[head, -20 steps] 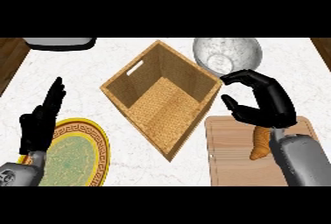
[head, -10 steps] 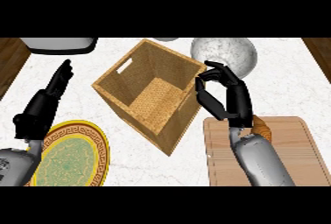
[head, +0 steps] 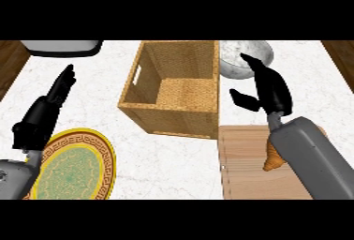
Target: Pick the croissant from the cutting board and place it in the basket
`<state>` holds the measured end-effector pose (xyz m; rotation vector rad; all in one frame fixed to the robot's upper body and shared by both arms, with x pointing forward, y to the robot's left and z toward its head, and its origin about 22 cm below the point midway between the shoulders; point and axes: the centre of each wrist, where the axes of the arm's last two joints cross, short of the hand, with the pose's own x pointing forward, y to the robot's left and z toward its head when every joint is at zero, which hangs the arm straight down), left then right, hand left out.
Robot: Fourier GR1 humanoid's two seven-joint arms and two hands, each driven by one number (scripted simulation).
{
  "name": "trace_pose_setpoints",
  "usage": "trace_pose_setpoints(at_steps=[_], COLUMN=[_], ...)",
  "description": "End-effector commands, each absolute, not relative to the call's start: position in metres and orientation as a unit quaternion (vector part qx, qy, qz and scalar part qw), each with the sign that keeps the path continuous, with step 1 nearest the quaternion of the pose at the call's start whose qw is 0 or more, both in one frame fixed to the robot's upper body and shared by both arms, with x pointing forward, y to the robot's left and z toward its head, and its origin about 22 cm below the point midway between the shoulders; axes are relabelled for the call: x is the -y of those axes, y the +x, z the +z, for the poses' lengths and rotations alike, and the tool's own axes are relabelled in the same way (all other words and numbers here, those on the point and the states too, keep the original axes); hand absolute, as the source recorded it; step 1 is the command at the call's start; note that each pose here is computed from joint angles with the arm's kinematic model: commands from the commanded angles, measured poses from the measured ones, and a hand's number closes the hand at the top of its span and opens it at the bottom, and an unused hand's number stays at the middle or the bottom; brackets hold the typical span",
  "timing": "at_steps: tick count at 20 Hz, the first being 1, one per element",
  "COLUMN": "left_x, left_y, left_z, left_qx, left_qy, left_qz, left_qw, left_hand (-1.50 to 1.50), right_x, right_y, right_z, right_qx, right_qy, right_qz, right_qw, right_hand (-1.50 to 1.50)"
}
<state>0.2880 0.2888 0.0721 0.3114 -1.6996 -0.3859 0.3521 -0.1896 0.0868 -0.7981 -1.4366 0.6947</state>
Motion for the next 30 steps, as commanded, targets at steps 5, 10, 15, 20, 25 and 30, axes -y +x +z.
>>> trace_pose_setpoints(at_steps=[5, 10, 15, 20, 25, 30], left_x=[-0.288, -0.294, -0.279, -0.293, -0.304, -0.288], left_y=[0.287, 0.283, 0.283, 0.280, 0.275, 0.284], left_z=[0.070, 0.073, 0.069, 0.077, 0.066, 0.077], left_qx=[0.744, 0.743, 0.747, 0.752, 0.750, 0.752], left_qy=[0.129, 0.126, 0.131, 0.130, 0.131, 0.127], left_qz=[-0.173, -0.163, -0.159, -0.157, -0.160, -0.160], left_qw=[0.633, 0.636, 0.632, 0.627, 0.628, 0.627], left_hand=[0.00, 0.00, 0.00, 0.00, 0.00, 0.00], right_x=[0.171, 0.150, 0.155, 0.168, 0.188, 0.203], right_y=[0.374, 0.379, 0.377, 0.374, 0.375, 0.370], right_z=[0.148, 0.200, 0.197, 0.180, 0.172, 0.123], right_qx=[0.383, 0.304, 0.249, 0.239, 0.214, 0.165], right_qy=[-0.389, -0.342, -0.341, -0.330, -0.324, -0.312], right_qz=[0.528, 0.583, 0.589, 0.587, 0.601, 0.613], right_qw=[0.651, 0.671, 0.689, 0.700, 0.698, 0.707], right_hand=[-1.50, -1.50, -1.50, -1.50, -1.50, -1.50])
